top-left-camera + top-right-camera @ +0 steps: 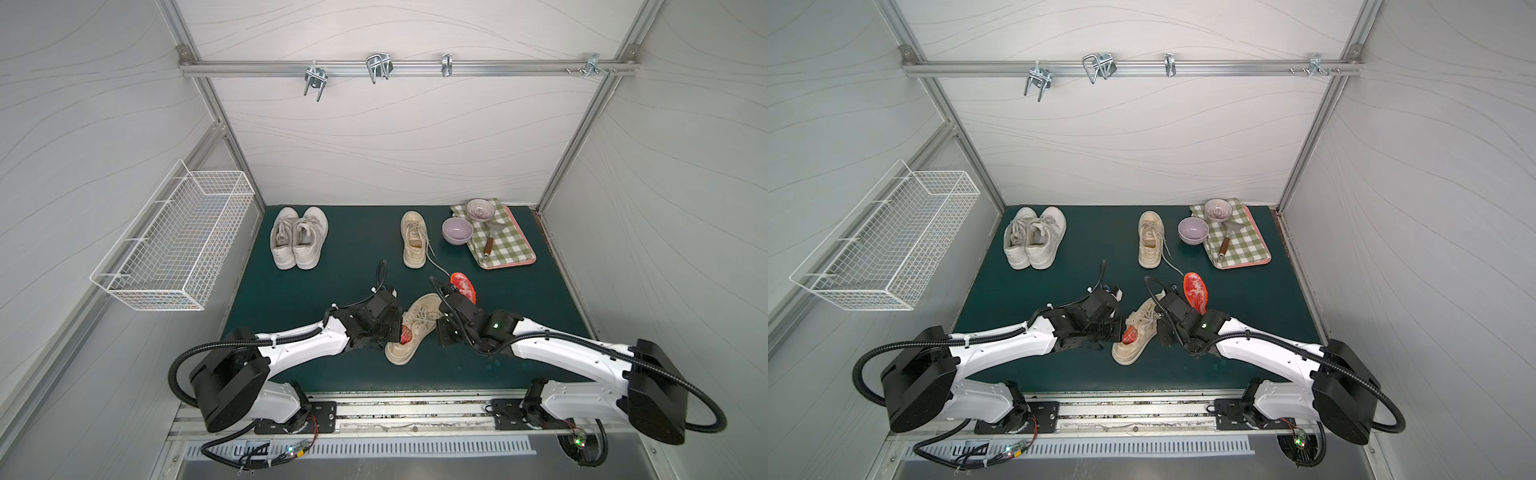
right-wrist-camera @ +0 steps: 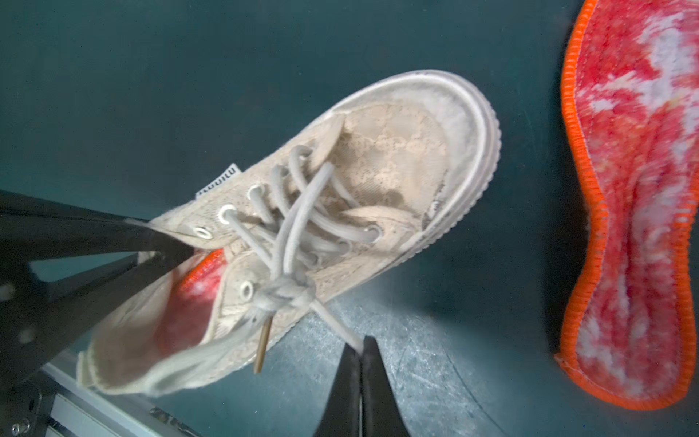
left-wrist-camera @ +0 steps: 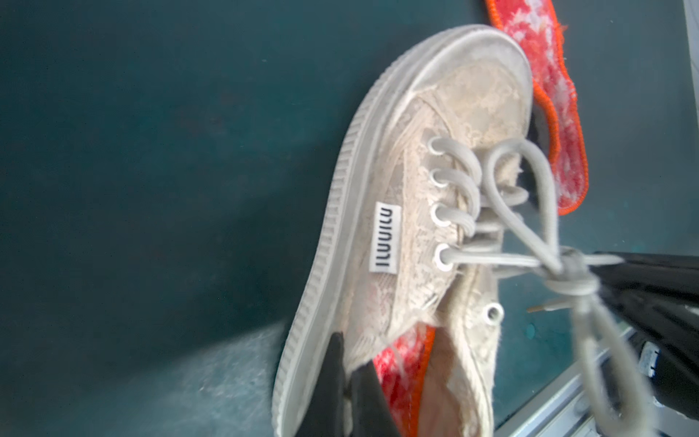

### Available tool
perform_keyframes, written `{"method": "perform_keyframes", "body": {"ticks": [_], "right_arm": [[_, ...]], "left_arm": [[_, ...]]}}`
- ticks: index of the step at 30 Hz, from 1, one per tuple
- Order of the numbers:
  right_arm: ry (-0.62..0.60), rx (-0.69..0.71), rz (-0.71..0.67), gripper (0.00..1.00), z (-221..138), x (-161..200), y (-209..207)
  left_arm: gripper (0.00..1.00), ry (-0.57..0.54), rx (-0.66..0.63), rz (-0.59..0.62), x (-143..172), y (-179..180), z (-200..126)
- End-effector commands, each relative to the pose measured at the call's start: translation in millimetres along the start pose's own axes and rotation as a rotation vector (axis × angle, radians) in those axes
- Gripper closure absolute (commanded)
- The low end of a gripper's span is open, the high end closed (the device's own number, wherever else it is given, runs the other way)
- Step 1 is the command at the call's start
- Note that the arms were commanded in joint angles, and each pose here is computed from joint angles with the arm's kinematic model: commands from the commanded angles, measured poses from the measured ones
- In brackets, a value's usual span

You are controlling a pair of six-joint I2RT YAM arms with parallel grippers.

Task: Remove the insole from the shoe
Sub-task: Untie the shoelace on the shoe.

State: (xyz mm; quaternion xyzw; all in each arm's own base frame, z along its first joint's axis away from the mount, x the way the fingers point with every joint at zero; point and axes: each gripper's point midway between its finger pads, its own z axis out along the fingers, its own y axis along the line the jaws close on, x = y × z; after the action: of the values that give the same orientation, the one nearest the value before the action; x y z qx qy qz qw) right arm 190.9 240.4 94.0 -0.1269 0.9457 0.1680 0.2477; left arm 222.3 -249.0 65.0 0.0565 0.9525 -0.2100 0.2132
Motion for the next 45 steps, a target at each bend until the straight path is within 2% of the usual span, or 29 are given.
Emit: {"method": "perform_keyframes", "body": {"ticks": [1, 15, 21, 25, 28, 37, 45], "right_arm": [[0.005, 0.100, 0.049, 0.99, -9, 6, -32], [-0.052, 0.131, 0.100, 1.00, -30, -7, -54], [-0.010, 0.093, 0.112, 1.00, -21, -1, -49], [-0.020, 0.187, 0.122, 1.00, -28, -2, -68], [-0.060, 0.229, 0.163, 1.00, -44, -9, -89], [-0.099, 0.195, 0.276, 1.00, -59, -17, -113], [-0.063, 0.038, 0.236, 1.00, -41, -25, -78]], "left_arm": [[1.00, -0.068, -0.089, -0.072, -13, 26, -7], [1.00, -0.067, -0.165, -0.133, -13, 56, -7], [1.00, -0.062, -0.151, -0.121, -14, 52, -7], [1.00, -0.079, -0.219, -0.132, -16, 66, -13], [1.00, -0.079, -0.224, -0.186, -16, 78, -15], [1.00, -0.092, -0.253, -0.249, -18, 98, -19], [1.00, -0.079, -0.126, -0.206, -24, 74, -14]]}}
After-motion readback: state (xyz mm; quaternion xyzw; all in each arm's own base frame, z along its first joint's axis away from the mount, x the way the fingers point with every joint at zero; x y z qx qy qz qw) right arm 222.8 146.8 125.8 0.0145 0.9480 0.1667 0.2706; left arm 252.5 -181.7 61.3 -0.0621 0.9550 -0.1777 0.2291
